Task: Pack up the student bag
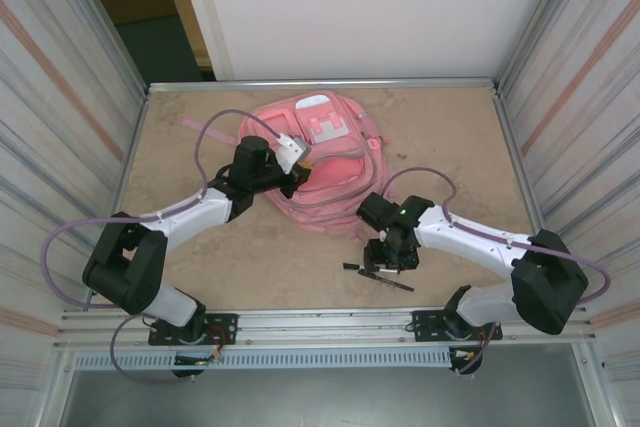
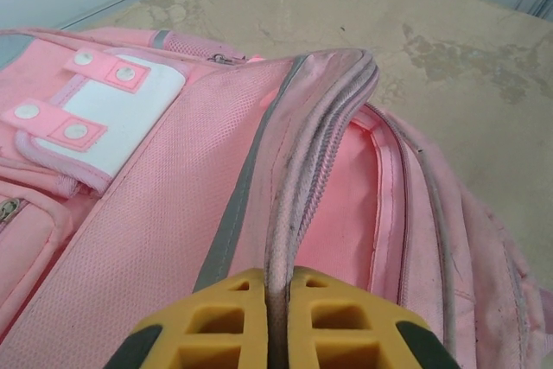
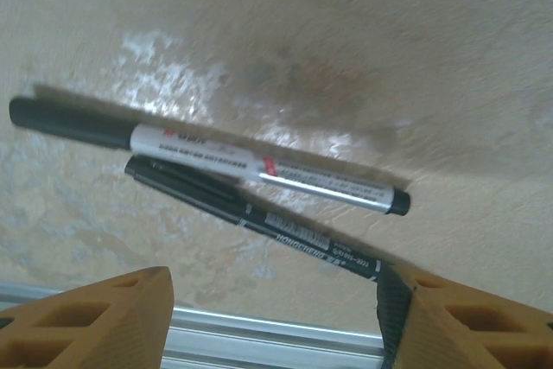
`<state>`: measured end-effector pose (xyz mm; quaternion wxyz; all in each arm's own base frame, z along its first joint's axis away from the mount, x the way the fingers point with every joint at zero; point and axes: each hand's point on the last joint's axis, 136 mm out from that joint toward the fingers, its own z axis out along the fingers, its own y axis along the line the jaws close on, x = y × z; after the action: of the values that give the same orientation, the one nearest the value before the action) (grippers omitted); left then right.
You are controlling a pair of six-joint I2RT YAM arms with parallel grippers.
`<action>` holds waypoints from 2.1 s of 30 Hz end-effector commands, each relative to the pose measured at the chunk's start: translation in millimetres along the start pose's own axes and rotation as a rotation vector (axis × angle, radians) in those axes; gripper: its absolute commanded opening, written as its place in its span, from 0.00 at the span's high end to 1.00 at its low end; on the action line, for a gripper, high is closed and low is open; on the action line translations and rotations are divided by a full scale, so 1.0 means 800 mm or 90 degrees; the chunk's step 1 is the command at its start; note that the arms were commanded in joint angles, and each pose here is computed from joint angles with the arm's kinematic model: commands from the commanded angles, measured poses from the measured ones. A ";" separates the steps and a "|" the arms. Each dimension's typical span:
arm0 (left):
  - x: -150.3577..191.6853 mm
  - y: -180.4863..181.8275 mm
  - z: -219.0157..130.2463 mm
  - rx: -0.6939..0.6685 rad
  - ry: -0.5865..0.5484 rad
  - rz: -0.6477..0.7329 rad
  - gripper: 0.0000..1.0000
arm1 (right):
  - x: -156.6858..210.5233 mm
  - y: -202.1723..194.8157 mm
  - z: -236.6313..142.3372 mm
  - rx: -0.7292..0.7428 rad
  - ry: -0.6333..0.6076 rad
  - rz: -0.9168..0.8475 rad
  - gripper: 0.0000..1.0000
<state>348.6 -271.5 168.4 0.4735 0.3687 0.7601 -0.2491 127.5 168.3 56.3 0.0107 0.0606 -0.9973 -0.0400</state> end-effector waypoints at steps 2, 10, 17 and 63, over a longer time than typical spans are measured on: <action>-0.007 -0.001 -0.007 0.007 -0.008 0.006 1.00 | 0.016 -0.004 0.019 0.033 0.033 -0.060 0.38; -0.010 -0.003 -0.009 0.015 -0.017 0.005 1.00 | 0.022 0.010 0.048 0.045 0.073 -0.115 0.40; -0.012 -0.003 -0.015 0.011 -0.023 0.007 1.00 | 0.031 0.024 0.062 0.080 0.083 -0.174 0.55; -0.042 -0.026 -0.022 0.087 -0.074 -0.121 1.00 | -0.188 0.135 -0.146 -0.525 -0.141 0.250 1.00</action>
<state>334.7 -273.9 181.6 0.4461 0.3162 0.7709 -0.3268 255.5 263.4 155.2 -0.1061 -0.0630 -0.9291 -0.3486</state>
